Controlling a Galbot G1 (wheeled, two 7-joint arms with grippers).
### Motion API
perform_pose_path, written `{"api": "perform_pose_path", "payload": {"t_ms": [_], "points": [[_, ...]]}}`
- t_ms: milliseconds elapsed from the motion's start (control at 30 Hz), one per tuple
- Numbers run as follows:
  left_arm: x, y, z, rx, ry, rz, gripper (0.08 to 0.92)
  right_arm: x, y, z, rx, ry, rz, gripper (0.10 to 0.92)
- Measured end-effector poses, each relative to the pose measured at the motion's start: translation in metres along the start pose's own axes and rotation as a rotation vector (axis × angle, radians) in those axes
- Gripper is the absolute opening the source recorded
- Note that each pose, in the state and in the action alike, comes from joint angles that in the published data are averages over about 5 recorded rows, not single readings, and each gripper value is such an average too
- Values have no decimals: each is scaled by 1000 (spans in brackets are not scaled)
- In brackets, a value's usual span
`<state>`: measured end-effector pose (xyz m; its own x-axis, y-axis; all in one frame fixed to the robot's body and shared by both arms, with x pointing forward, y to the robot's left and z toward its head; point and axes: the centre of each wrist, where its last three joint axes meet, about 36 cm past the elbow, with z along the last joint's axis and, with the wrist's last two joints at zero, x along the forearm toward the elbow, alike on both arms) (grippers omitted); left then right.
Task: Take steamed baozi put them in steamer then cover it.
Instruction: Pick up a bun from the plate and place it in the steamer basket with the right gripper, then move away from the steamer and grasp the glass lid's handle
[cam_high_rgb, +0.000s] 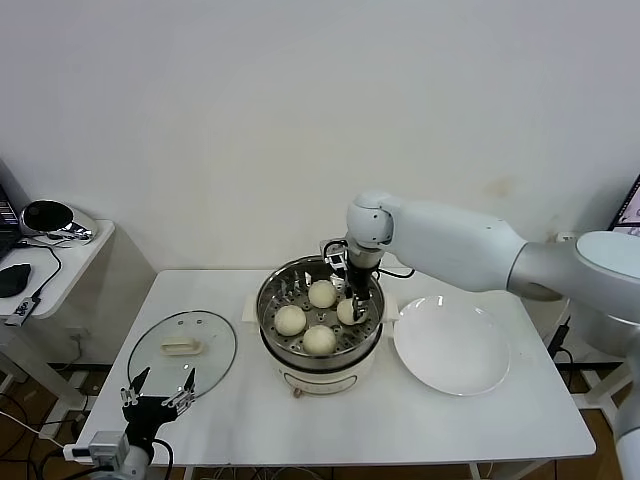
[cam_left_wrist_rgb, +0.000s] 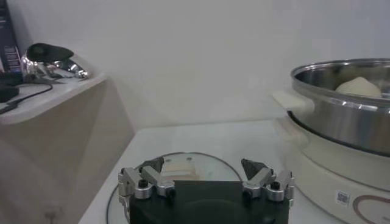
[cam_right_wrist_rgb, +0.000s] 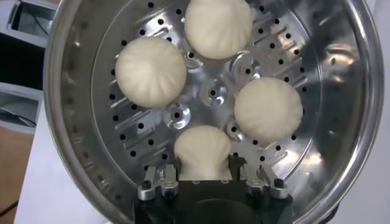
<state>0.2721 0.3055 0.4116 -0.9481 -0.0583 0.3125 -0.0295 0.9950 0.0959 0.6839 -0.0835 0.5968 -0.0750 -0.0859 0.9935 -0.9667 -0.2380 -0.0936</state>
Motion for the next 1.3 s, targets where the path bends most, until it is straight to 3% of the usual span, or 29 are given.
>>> {"api": "perform_pose_path", "payload": {"t_ms": [233,333,567,800,1067,1300], "points": [[4,-2,-3,-1,-6,4,823,16,1,5,-12,-26,19,783],[5,-3,-4,-1,-8,8,823,31,1,11,-17,-39,34,817],[5,-3,-6,-3,-9,14,823,75,11,39,-43,-105,95,823],[7,-8,-7,7,-16,21,823,111,36,90,-127,-244,211,823],[5,-14,-7,33,-22,27,823,132,86,161,-276,-456,473,823],[3,-14,-8,47,-40,28,823,107,147,217,-441,-640,722,823]]}}
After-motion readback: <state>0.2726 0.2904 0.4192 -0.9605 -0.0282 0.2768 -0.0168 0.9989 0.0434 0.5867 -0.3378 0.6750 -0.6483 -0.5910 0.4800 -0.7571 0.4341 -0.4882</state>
